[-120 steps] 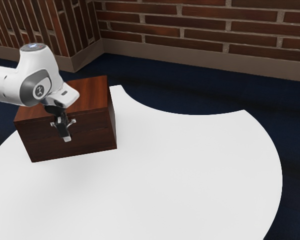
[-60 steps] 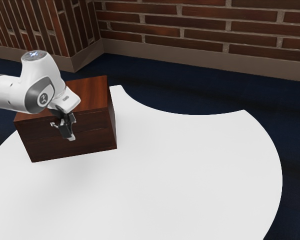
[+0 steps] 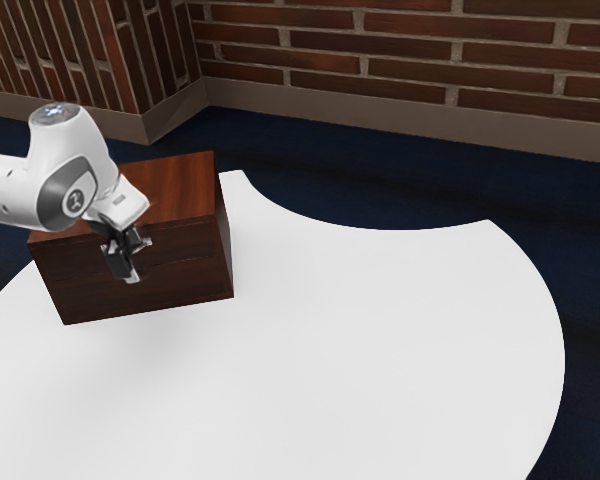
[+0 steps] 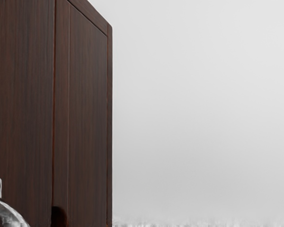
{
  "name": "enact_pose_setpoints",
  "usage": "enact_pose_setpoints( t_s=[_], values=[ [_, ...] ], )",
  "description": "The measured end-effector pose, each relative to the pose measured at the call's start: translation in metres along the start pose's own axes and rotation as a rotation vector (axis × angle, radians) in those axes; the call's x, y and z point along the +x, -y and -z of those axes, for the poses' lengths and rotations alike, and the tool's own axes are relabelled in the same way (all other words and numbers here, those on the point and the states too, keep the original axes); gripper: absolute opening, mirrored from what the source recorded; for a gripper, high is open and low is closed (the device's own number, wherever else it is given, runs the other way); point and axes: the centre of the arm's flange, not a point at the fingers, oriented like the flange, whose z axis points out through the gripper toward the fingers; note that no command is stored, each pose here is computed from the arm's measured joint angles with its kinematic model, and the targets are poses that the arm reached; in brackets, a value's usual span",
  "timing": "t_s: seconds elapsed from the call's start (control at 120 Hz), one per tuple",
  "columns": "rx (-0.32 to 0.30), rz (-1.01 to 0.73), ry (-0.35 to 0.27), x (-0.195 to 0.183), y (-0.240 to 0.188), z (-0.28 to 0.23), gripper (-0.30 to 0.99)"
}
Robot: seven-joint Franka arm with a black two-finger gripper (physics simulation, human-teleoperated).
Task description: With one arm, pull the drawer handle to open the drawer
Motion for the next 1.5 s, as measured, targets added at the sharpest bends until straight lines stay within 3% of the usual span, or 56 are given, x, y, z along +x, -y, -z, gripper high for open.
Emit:
enact_pose_setpoints(
  t_s=[1.5],
  values=[
    [0.044, 0.095, -0.015, -0.02, -0.006, -0.017, 0.67]
  ],
)
